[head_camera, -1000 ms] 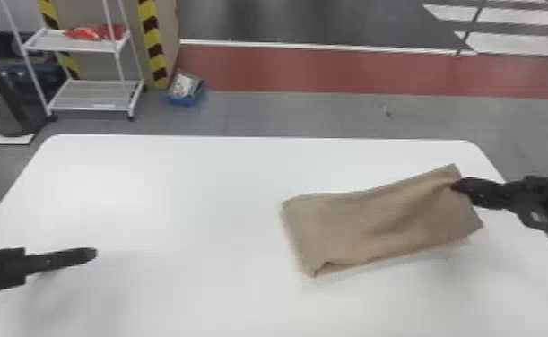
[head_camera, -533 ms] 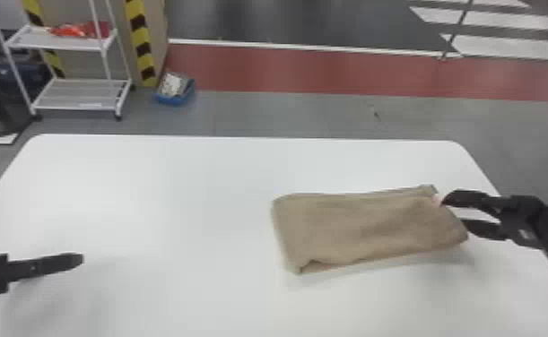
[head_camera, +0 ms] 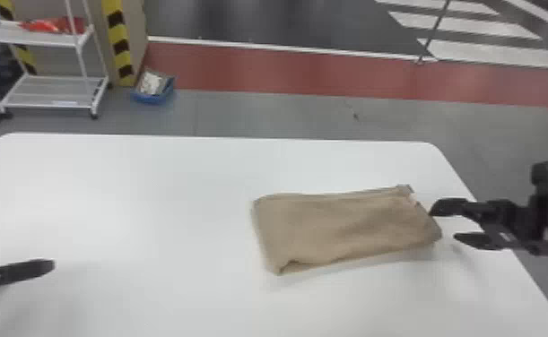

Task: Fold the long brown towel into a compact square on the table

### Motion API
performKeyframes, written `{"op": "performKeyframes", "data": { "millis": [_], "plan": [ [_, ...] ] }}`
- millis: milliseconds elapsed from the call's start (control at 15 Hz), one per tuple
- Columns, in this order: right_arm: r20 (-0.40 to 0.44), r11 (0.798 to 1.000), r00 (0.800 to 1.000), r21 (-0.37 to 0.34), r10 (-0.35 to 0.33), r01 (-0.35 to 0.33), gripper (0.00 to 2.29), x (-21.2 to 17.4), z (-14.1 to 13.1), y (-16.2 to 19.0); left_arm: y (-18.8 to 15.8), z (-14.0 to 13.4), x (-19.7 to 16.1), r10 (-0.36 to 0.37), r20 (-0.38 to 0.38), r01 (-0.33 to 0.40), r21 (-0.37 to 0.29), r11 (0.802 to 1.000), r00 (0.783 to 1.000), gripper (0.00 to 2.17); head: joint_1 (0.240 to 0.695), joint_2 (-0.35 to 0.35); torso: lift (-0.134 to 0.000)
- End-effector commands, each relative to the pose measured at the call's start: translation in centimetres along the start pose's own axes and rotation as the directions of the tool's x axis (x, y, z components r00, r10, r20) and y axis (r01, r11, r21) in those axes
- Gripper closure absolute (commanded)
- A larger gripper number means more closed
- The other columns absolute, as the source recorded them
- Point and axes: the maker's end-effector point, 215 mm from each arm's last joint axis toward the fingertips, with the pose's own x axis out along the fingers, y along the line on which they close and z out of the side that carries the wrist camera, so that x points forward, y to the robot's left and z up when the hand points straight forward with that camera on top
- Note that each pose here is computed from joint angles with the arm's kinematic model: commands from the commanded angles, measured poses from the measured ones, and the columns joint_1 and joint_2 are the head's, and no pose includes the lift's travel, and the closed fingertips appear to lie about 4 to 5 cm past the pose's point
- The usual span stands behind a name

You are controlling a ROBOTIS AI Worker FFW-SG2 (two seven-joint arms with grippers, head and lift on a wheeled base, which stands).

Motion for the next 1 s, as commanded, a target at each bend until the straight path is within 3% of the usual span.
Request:
{"op": "performKeyframes", "data": {
  "millis": [0, 400, 933],
  "plan": [
    [-0.038, 1.000, 0.999, 0.011, -0.007, 0.007, 0.19, 0.7, -1.1, 0.0, 0.0, -0.2, 0.0, 0.001, -0.004, -0.001, 0.000, 1.000, 1.000, 0.08, 0.695, -0.171, -0.124],
    [-0.018, 1.000, 1.000, -0.012, 0.022, -0.022, 0.19, 0.7, 0.5, 2.4, 0.2, -0.5, -0.4, 0.010, -0.008, -0.010, -0.008, 1.000, 1.000, 0.08, 0.695, -0.148, -0.124],
    [-0.007, 0.979, 0.996, -0.186, -0.089, 0.086, 0.22, 2.9, 2.4, 2.6, 0.2, -0.9, -0.5, 0.007, -0.010, -0.007, -0.010, 1.000, 1.000, 0.08, 0.695, -0.148, -0.124]
  ]
}}
